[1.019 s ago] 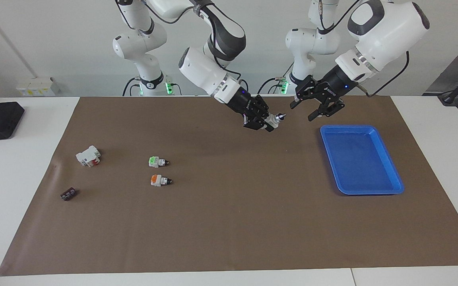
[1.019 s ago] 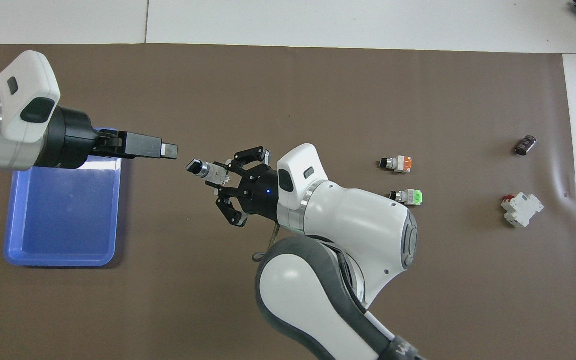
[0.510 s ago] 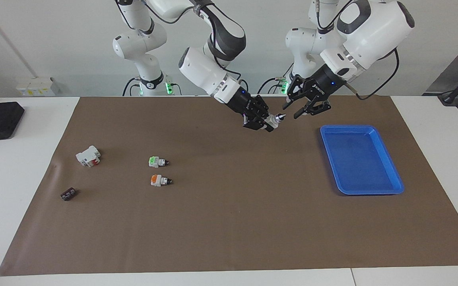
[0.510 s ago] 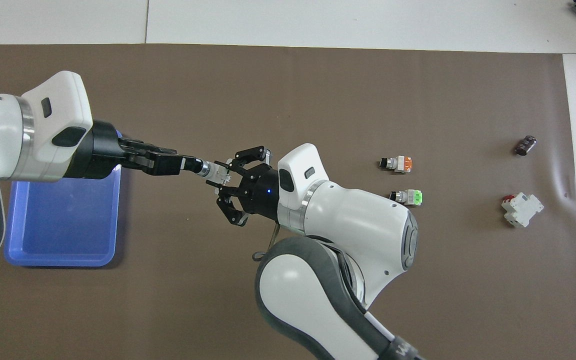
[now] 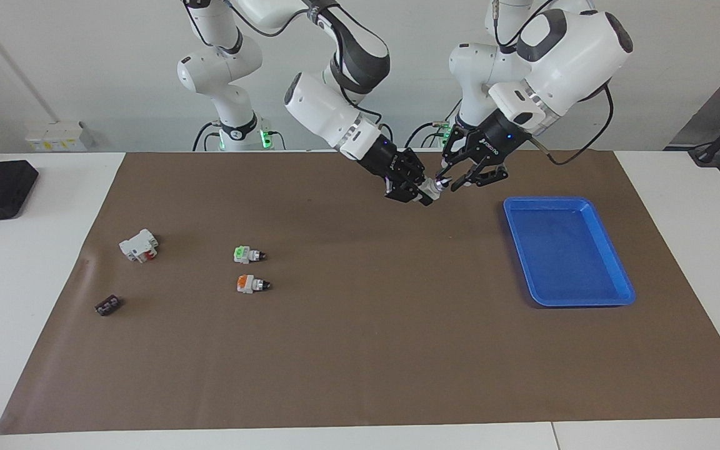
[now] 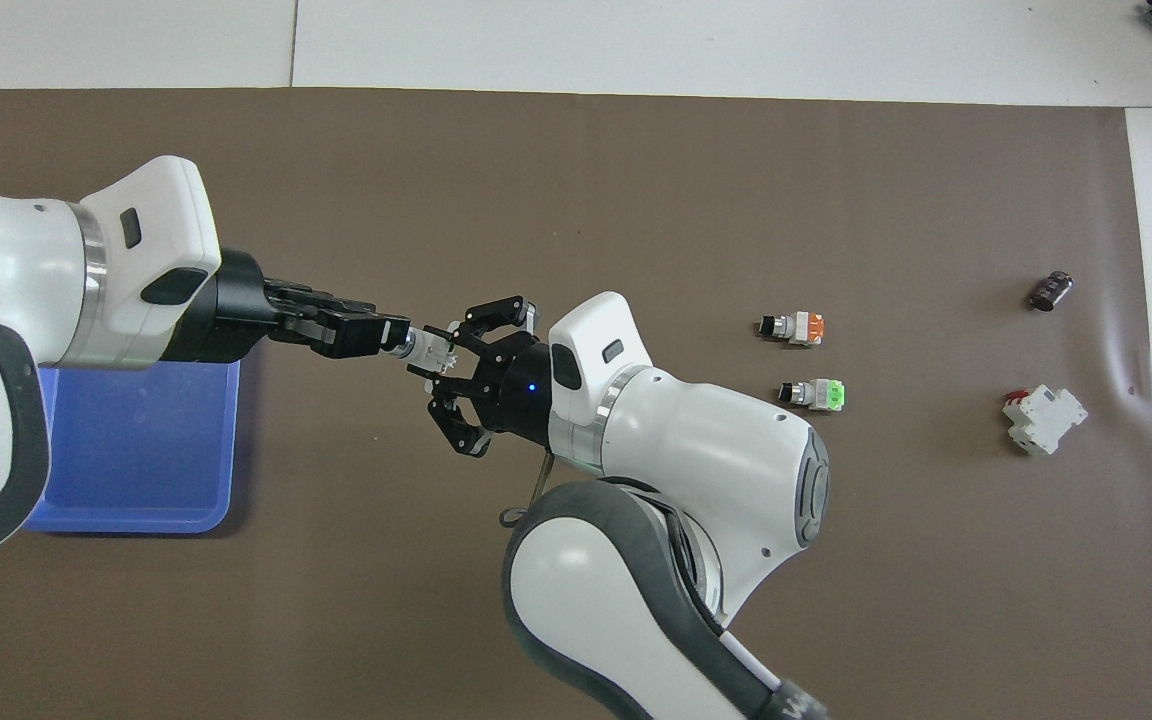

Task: Turn and place switch with both arms
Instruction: 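Reach the left gripper to the switch held by the right gripper, then grasp the switch with the left gripper and open the right gripper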

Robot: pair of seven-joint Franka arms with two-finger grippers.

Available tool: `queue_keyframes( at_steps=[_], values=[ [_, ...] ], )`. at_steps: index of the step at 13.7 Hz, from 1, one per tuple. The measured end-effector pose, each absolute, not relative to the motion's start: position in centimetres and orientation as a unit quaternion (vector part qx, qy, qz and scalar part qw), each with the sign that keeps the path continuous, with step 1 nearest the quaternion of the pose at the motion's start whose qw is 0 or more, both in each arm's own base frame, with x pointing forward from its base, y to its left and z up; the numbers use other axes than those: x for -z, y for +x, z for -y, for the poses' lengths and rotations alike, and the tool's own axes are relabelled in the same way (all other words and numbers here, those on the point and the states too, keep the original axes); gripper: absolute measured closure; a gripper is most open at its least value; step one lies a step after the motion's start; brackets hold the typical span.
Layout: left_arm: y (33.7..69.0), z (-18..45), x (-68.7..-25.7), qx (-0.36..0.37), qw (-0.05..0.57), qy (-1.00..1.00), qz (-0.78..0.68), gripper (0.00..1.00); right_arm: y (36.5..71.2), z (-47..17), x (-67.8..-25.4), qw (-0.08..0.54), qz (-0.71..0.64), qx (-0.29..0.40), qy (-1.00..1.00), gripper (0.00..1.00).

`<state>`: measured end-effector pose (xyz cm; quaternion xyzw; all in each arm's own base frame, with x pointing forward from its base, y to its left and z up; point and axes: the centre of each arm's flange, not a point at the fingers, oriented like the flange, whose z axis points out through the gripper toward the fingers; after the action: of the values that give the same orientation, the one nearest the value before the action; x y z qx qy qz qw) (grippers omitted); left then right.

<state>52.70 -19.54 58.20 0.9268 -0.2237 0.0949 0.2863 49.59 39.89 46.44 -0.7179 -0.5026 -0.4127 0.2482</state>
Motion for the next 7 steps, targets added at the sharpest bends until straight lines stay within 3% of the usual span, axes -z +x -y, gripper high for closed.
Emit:
queue_keyframes(
  at_steps=[4, 6, 7],
  values=[
    [52.44, 19.37, -57.66, -0.093, 0.286, 0.925, 0.233, 0.67, 49.55, -39.96, -46.3, 0.248, 0.503, 0.412, -0.718, 0.67],
    [52.34, 19.33, -57.78, -0.095, 0.287, 0.924, 0.234, 0.79, 49.5, -40.02, -46.17, 0.249, 0.502, 0.41, -0.719, 0.67],
    [52.33, 19.3, -57.79, -0.095, 0.287, 0.924, 0.234, 0.79, 49.48, -40.04, -46.15, 0.25, 0.501, 0.41, -0.72, 0.67]
  ],
)
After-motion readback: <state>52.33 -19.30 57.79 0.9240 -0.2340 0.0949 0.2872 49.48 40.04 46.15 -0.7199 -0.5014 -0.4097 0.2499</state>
